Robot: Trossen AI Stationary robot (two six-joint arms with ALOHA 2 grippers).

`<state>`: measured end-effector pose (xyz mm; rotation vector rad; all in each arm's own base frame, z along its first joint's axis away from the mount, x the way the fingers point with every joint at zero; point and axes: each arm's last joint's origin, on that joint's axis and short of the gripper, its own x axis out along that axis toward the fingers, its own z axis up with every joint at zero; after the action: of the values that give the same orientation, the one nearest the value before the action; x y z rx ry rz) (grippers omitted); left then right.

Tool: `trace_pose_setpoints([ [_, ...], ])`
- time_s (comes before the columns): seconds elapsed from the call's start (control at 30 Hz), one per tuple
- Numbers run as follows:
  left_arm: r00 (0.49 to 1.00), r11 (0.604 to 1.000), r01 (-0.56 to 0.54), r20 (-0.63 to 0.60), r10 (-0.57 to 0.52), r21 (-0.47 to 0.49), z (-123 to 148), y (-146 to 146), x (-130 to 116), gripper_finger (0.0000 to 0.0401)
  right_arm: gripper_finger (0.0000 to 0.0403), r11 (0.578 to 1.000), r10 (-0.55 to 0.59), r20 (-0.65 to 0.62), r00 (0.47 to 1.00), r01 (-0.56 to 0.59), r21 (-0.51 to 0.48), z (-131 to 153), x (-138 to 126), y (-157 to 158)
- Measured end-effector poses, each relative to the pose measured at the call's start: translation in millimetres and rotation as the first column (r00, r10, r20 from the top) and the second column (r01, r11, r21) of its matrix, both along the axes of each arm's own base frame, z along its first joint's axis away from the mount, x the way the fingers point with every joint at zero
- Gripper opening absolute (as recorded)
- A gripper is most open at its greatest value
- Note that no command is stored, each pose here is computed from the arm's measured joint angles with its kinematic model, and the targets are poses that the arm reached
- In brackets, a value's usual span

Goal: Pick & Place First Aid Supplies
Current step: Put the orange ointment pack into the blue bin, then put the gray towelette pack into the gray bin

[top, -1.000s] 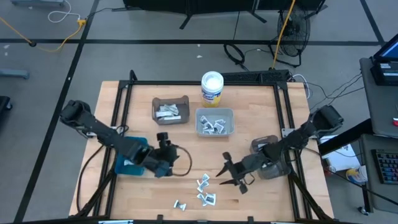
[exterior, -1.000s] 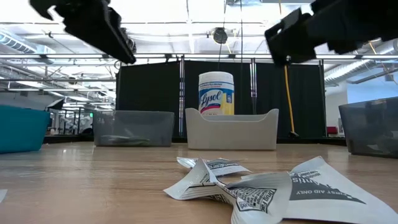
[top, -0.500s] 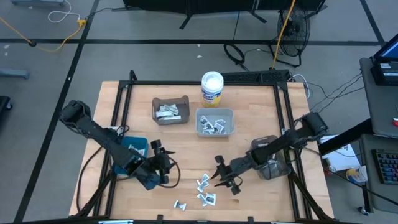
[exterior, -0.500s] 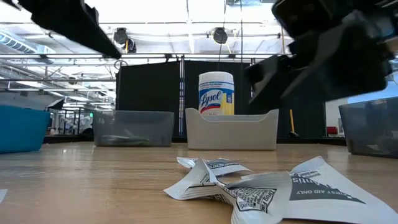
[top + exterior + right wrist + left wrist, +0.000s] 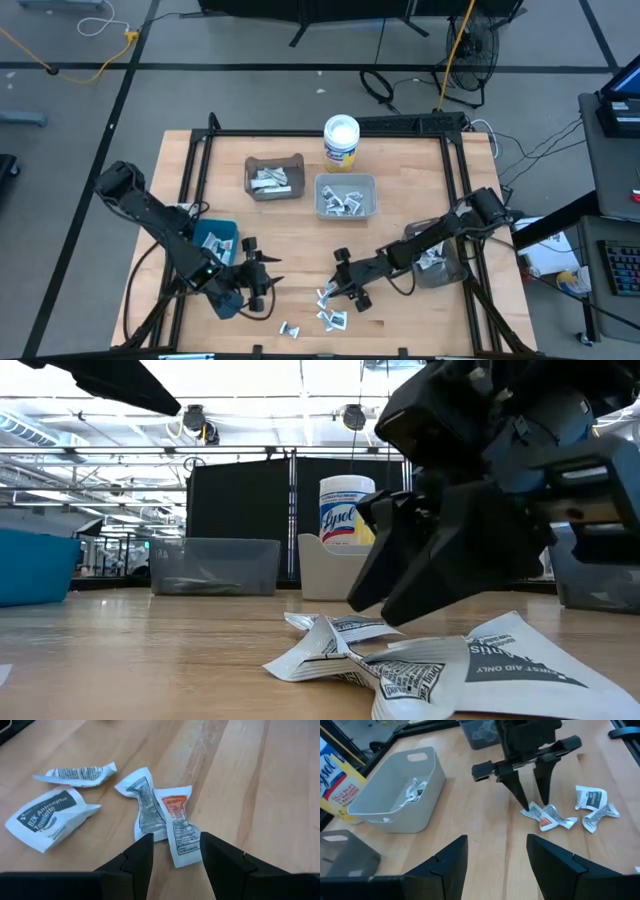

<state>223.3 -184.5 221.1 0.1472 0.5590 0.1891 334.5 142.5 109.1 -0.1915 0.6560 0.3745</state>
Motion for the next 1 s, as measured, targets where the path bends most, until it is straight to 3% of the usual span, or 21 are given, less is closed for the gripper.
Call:
trace_pose_setpoints([
  [0.3, 1.000, 1.000, 0.006, 0.028, -0.006, 0.018, 1, -8, -7, 0.0209, 0.0141, 0.997, -0.083, -0.017, 0.996, 0.083, -0.011, -1, 2, -9],
  [0.83, 0.998, 0.999, -0.001, 0.058, -0.002, 0.038, 2, -13, -13, 0.0209, 0.0005, 0.995, -0.100, 0.045, 0.994, 0.099, 0.020, 4, 8, -10],
  [1.0, 0.998, 0.999, -0.006, 0.059, 0.003, 0.037, 2, -12, -12, 0.0209, 0.0027, 0.984, -0.177, 0.115, 0.978, 0.175, 0.023, 15, 17, -16],
])
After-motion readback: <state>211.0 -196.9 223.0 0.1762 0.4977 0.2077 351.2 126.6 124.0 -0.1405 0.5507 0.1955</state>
